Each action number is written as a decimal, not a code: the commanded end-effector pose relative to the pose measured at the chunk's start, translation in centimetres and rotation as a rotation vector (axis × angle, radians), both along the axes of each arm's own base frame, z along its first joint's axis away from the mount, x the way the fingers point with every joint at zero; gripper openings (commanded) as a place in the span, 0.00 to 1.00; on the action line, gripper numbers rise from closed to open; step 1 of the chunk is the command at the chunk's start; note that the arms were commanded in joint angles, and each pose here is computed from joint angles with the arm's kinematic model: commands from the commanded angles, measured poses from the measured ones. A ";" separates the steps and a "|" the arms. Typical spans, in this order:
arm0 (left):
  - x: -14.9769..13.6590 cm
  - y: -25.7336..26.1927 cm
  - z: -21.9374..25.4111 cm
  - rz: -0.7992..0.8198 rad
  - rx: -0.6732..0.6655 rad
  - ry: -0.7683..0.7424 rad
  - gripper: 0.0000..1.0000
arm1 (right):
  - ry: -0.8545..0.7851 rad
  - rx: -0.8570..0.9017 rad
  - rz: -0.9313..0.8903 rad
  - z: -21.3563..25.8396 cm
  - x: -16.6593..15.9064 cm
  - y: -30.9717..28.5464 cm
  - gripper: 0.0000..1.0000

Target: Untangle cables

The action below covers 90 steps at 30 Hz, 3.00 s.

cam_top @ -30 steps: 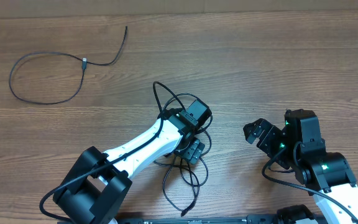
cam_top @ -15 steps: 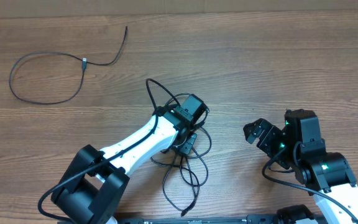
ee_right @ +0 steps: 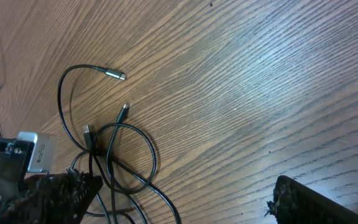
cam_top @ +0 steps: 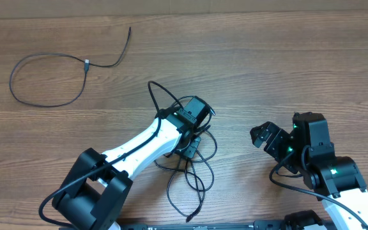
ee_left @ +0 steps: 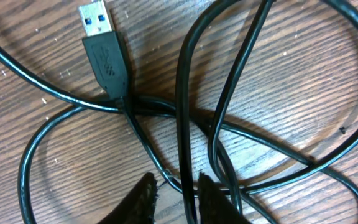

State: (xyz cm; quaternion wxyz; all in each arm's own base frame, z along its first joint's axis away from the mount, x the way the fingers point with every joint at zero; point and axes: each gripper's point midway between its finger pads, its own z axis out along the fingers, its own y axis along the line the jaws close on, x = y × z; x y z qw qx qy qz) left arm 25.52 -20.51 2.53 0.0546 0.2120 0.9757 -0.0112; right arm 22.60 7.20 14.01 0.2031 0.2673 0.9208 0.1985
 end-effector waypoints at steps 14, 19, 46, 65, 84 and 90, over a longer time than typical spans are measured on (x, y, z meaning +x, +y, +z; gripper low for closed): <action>-0.6 0.6 -0.9 0.012 0.007 0.018 0.04 | -0.045 0.000 -0.002 1.5 0.5 -0.1 1.00; -0.5 0.6 -0.6 0.012 0.011 0.021 0.04 | -0.045 0.000 -0.002 1.5 0.5 -0.1 1.00; 5.8 5.3 55.0 0.214 -0.555 -1.151 0.04 | -0.042 0.000 -0.002 1.4 0.5 -0.1 1.00; 4.2 7.1 56.8 0.227 -0.555 -1.215 0.04 | -0.037 -0.002 -0.002 1.3 0.3 -0.1 1.00; 4.6 13.8 50.2 0.439 -0.078 -1.104 0.04 | -0.022 -0.007 0.001 1.1 0.0 -0.2 1.00; 6.2 14.0 47.8 0.448 -0.070 -1.017 0.04 | -0.012 -0.023 0.018 0.9 -0.3 -0.3 1.00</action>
